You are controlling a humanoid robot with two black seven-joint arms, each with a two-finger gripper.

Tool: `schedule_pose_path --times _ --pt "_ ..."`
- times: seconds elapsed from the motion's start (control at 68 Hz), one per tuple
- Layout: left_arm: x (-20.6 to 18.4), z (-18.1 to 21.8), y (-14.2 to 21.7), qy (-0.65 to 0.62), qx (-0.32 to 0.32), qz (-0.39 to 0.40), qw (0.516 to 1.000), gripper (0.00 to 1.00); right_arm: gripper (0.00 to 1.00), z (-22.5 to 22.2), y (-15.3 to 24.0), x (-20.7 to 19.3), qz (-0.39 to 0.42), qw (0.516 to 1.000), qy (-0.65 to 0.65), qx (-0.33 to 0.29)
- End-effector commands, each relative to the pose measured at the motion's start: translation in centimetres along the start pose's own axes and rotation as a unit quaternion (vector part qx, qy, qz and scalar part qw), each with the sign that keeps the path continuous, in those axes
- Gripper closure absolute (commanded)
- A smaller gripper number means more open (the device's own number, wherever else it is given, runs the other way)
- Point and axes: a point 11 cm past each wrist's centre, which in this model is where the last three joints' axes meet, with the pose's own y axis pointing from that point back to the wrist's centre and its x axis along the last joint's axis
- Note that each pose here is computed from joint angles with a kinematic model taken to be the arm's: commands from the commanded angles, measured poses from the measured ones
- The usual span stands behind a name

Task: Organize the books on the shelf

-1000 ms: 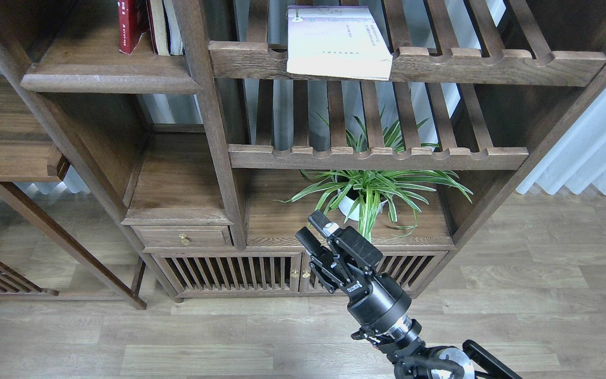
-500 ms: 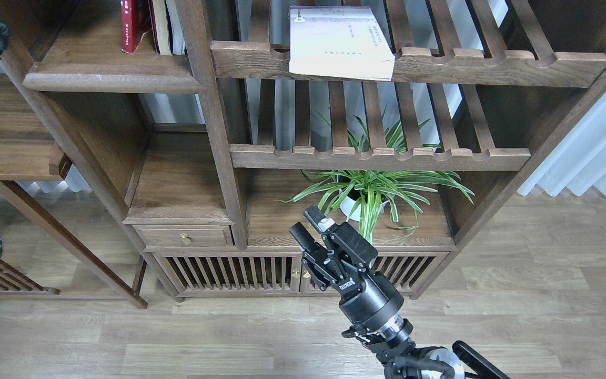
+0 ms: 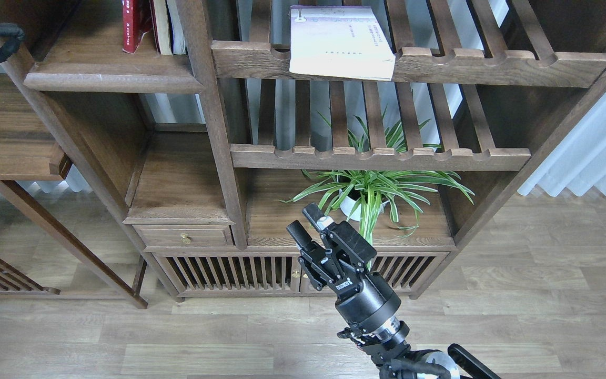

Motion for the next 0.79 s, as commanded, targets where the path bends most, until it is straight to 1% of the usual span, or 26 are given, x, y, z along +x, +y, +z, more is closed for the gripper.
schedule_pose_path --times 0.0,0.059,0.118,0.235,0.382,0.721,0.765,0.779 --pt "-0.4 1.1 -0.3 -0.020 0.003 -0.019 1.000 0.98 0.37 0.1 0.0 0.0 0.000 1.000 0.000 -0.002" --pt "0.1 1.1 -0.1 -0.036 0.011 -0.018 0.999 0.97 0.37 0.2 -0.1 -0.1 -0.002 1.000 -0.001 -0.002" --pt "1.5 2.0 0.5 -0.058 0.015 -0.010 0.998 0.96 0.37 0.2 -0.1 0.0 -0.002 1.000 -0.002 -0.001" --pt "2.1 2.3 0.8 -0.068 0.018 -0.006 0.998 0.97 0.37 0.3 -0.1 0.0 -0.002 1.000 -0.003 -0.002" --pt "2.2 2.4 0.8 -0.068 0.018 -0.004 0.998 0.96 0.38 0.4 -0.1 -0.2 -0.005 1.000 -0.004 -0.002" --pt "2.0 2.4 0.7 -0.071 0.019 -0.007 0.997 0.91 0.38 1.1 -0.7 -0.6 -0.017 1.000 -0.011 -0.002" --pt "2.0 2.5 0.7 -0.071 0.020 -0.007 0.997 0.88 0.38 1.2 -0.8 -0.6 -0.017 1.000 -0.011 -0.003" --pt "2.1 2.6 0.7 -0.071 0.019 -0.006 0.997 0.86 0.38 1.2 -0.8 -0.6 -0.017 1.000 -0.010 -0.003"
